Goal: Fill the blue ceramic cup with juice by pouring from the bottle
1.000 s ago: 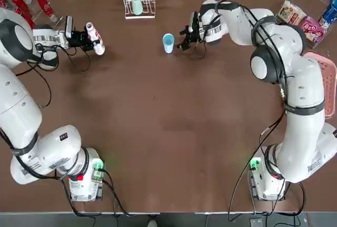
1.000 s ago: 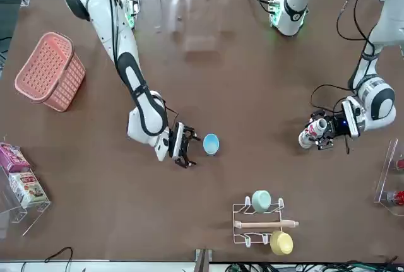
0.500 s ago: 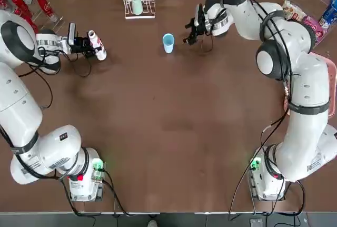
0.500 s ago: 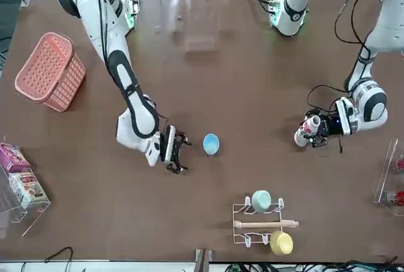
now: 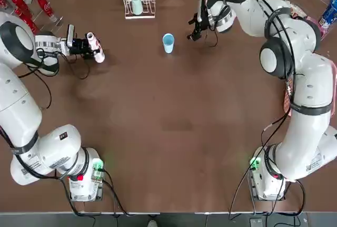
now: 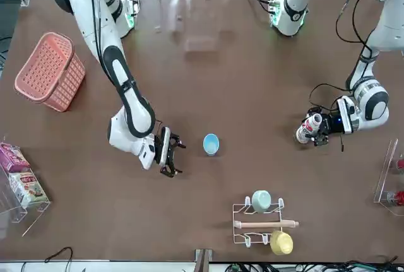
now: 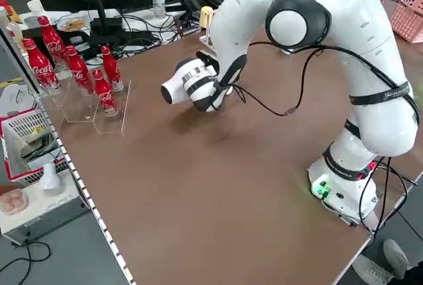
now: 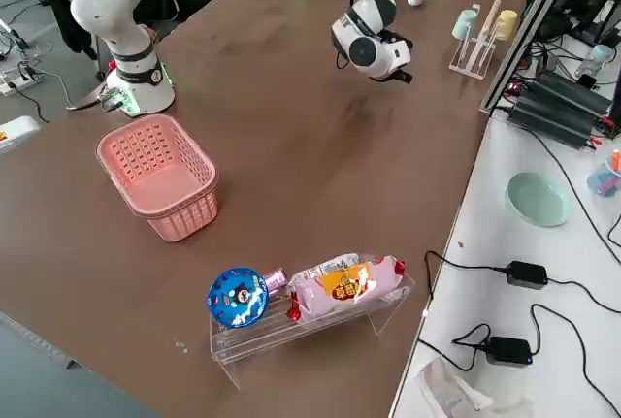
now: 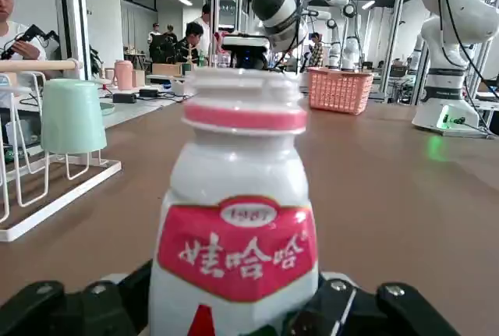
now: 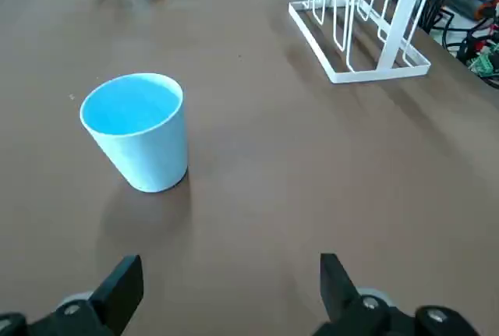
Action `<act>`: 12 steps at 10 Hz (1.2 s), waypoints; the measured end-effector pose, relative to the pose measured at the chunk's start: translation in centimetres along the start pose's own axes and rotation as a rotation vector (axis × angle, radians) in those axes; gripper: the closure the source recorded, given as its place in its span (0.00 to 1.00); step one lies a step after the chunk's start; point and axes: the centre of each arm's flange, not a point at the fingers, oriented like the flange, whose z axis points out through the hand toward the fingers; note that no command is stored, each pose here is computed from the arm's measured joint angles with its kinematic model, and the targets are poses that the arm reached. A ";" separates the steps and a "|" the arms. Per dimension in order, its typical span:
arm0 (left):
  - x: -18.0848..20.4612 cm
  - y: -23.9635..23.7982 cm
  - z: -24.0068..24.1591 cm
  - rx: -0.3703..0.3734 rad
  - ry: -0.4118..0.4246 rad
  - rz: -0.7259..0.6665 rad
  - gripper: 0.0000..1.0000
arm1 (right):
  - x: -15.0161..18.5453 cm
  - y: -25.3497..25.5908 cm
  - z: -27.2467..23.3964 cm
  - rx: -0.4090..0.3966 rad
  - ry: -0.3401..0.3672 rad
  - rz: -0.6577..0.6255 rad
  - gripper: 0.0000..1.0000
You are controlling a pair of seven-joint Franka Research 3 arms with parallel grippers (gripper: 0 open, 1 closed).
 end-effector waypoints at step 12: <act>-0.1 0.3 -2.3 -0.023 -0.036 0.012 0.00 | 5.4 5.2 -10.3 -0.154 -0.244 0.382 0.00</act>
